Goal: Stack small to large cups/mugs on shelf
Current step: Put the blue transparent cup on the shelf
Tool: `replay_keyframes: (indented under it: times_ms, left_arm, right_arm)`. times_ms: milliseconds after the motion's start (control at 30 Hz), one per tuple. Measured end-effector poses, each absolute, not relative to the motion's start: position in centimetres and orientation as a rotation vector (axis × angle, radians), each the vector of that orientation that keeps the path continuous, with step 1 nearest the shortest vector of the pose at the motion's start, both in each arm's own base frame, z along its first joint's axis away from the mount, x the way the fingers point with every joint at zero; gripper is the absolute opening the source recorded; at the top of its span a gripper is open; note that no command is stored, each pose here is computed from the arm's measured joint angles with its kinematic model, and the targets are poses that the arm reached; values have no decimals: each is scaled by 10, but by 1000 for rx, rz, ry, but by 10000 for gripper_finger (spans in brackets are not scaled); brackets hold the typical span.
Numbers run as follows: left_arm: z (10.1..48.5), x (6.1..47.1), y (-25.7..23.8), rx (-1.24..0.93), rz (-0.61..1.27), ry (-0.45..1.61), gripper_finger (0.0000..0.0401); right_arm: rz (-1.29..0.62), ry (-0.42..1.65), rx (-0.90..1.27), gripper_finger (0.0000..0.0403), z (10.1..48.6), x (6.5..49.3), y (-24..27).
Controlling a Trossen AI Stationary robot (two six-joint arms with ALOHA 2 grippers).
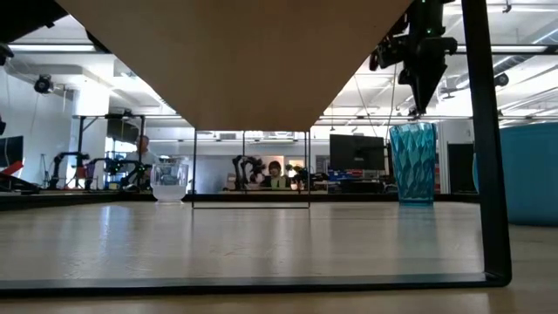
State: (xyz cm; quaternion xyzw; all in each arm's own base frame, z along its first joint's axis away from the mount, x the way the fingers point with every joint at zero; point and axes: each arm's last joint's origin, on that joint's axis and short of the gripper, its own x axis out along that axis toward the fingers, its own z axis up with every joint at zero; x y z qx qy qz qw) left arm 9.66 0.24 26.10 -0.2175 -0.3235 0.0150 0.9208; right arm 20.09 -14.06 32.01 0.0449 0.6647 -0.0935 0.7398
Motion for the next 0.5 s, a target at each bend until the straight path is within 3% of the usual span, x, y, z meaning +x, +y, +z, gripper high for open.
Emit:
replay_keyframes:
  times_ms: [500]
  left_arm:
    - [253, 111, 2, -438, 46, -571, 129]
  right_arm:
    - [-228, 1400, 91, 95, 309, 206, -148]
